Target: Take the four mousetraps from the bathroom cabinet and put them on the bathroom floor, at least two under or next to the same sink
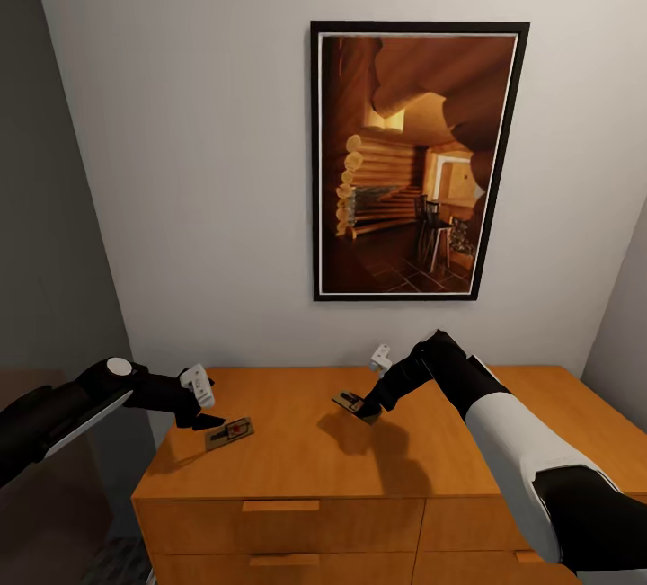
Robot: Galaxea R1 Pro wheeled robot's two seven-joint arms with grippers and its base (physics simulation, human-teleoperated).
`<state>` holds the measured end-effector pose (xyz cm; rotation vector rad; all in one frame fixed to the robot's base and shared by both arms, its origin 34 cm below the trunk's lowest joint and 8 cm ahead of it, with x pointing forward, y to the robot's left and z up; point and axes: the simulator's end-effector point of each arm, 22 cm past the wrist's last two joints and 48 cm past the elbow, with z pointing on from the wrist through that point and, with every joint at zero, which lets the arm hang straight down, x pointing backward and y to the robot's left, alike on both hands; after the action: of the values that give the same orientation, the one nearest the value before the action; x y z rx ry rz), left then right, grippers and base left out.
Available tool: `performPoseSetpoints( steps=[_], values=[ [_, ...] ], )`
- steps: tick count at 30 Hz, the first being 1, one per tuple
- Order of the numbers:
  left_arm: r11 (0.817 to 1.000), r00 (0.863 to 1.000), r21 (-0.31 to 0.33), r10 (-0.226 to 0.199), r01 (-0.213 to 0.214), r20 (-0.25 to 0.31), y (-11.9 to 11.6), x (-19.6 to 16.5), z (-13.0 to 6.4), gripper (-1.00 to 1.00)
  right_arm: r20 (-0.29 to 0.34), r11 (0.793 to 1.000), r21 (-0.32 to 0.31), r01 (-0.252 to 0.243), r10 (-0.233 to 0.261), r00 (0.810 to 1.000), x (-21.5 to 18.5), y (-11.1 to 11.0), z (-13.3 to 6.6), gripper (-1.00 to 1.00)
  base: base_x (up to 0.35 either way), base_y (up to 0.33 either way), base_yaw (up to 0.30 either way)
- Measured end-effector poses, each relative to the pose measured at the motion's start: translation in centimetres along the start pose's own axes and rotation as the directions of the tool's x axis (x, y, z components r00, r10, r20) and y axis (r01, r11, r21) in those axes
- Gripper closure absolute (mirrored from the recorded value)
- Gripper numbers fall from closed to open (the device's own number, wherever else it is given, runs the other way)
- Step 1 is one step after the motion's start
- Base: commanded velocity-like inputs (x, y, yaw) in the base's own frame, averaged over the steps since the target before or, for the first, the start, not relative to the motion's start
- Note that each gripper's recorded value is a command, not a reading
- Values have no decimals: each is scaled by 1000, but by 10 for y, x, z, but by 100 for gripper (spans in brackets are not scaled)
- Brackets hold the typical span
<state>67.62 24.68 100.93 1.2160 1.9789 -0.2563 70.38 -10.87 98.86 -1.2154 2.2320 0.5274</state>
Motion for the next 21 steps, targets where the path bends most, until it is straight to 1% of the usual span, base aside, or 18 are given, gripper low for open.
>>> performPoseSetpoints(
  steps=[16, 21],
  values=[
    [1000, 1000, -3, -2, 2, -2, 1, 1, 0, -100, 0, 1000, 0, 0, 0, 1000, 0, 0, 0, 100, 0, 0, 0],
    [1000, 1000, 1, -1, 1, 2, -2, -3, 3, -100, 0, 1000, 0, 0, 0, 1000, 0, 0, 0, 100, 0, 0, 0]
  ],
)
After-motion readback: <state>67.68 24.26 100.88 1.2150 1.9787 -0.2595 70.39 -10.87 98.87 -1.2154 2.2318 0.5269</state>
